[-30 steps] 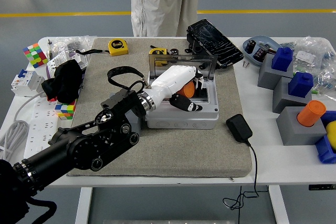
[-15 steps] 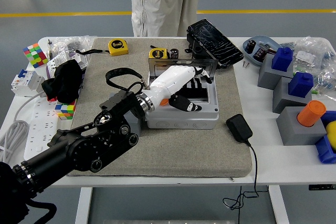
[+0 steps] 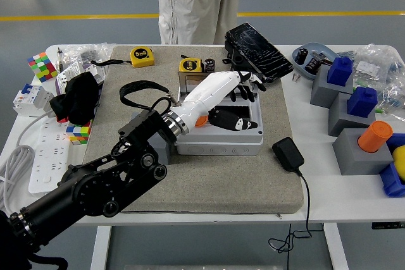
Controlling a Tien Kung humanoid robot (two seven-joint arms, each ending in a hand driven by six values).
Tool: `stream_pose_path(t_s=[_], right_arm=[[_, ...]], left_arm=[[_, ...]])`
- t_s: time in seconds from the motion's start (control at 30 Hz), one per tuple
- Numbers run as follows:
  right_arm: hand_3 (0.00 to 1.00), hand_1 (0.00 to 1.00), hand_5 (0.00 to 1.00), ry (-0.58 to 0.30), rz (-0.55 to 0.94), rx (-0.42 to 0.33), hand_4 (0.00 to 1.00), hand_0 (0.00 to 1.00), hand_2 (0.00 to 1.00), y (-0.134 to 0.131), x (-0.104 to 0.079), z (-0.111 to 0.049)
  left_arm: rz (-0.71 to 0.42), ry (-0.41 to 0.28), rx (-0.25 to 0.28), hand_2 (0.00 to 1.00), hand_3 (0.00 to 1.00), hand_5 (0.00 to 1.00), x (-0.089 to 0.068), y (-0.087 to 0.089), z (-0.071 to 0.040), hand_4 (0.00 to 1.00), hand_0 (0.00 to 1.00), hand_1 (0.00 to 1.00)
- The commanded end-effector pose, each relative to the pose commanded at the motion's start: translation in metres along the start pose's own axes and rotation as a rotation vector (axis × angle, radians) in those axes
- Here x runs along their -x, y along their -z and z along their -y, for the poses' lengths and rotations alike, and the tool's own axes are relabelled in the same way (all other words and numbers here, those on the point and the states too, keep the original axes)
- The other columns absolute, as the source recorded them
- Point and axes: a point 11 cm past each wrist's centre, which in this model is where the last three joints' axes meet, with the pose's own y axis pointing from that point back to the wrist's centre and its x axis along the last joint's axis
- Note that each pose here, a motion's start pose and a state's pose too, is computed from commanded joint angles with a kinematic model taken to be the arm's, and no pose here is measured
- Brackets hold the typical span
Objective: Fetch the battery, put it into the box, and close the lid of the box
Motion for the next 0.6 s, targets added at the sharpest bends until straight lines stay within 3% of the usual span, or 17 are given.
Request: stream_pose_path(t_s=[0.1,0.13,0.43,0.6], right_arm=[[0.610,0.666,0.601,-0.002,0.003,-0.001,0.995,0.642,0.674,0.000,-0.001,0.000],[0.610,0.666,0.601,-0.003,0.004,0.000,0.995,0.642,0.675,0.000,-0.001,0.000],[0.610,0.666,0.601,-0.005,0.011,0.003,0.995,0.644,0.675,-0.002,-0.003,0.000],[0.610,0.666,0.601,-0.003,0.009,0.002,0.995,0.641,0.675,-0.002,-0.002,0.000]], left_arm=[[-0.010,-0.001,-0.037,0.486,0.580,0.167,-0.006,0.007,-0.015,0.998,0.311,0.477],[-0.013,-0.005,-0.045,0.504,0.562,0.257,-0.008,0.009,-0.020,0.998,0.344,0.521],[-0.025,-0.109,-0.141,0.543,0.567,0.302,-0.038,0.036,-0.071,0.998,0.379,0.574],[-0.014,-0.117,-0.202,0.549,0.567,0.310,-0.041,0.054,-0.086,0.998,0.395,0.593]])
